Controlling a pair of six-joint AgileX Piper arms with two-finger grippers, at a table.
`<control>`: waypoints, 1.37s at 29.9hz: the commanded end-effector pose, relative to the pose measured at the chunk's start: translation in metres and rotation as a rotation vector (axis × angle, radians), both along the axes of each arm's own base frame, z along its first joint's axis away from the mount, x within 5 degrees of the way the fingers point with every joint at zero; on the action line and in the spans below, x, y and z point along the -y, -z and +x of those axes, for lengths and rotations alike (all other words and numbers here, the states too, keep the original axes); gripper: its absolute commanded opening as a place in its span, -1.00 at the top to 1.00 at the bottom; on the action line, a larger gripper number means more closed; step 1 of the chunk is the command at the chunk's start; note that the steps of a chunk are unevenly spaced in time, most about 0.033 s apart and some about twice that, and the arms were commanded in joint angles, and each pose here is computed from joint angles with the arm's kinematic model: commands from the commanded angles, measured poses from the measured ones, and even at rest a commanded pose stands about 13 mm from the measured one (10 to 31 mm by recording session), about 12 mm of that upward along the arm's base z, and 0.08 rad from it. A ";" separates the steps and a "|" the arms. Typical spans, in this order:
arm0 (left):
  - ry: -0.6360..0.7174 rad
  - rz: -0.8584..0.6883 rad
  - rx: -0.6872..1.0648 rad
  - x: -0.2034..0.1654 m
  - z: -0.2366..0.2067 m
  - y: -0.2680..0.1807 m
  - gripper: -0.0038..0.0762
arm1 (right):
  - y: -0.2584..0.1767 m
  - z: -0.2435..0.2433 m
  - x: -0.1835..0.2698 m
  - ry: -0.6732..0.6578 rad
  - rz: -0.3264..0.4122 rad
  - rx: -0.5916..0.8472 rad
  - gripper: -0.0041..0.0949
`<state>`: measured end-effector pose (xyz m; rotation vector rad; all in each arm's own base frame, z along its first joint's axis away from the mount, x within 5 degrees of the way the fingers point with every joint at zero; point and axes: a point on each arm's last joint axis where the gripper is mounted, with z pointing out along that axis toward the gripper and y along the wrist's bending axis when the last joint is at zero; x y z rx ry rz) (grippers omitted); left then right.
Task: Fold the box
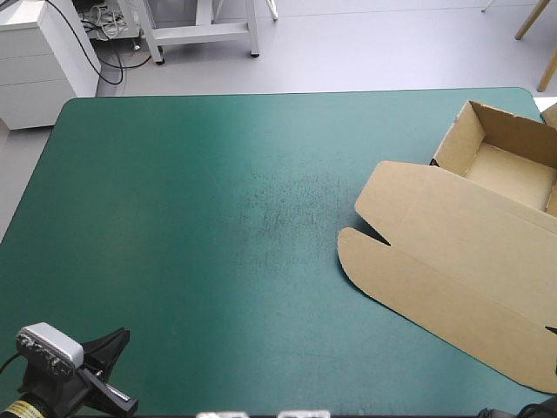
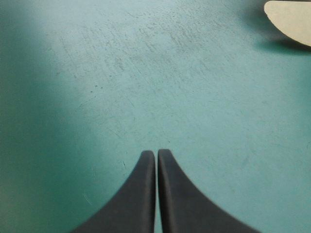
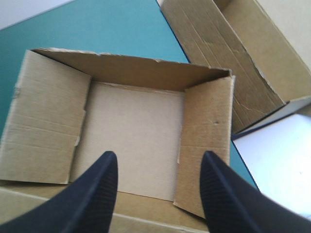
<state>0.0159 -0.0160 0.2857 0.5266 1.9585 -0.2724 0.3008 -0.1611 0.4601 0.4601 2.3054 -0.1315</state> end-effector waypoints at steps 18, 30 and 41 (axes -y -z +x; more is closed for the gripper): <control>0.001 -0.051 0.061 0.002 0.003 -0.012 0.92 | -0.049 -0.128 -0.173 -0.495 -0.144 0.220 0.95; 0.001 -0.051 0.061 0.002 0.003 -0.012 0.92 | 0.085 -0.187 -0.172 -0.520 -0.121 0.132 0.95; 0.001 -0.051 0.061 0.002 0.003 -0.012 0.92 | 0.157 -0.223 -0.169 -0.510 -0.147 0.250 0.95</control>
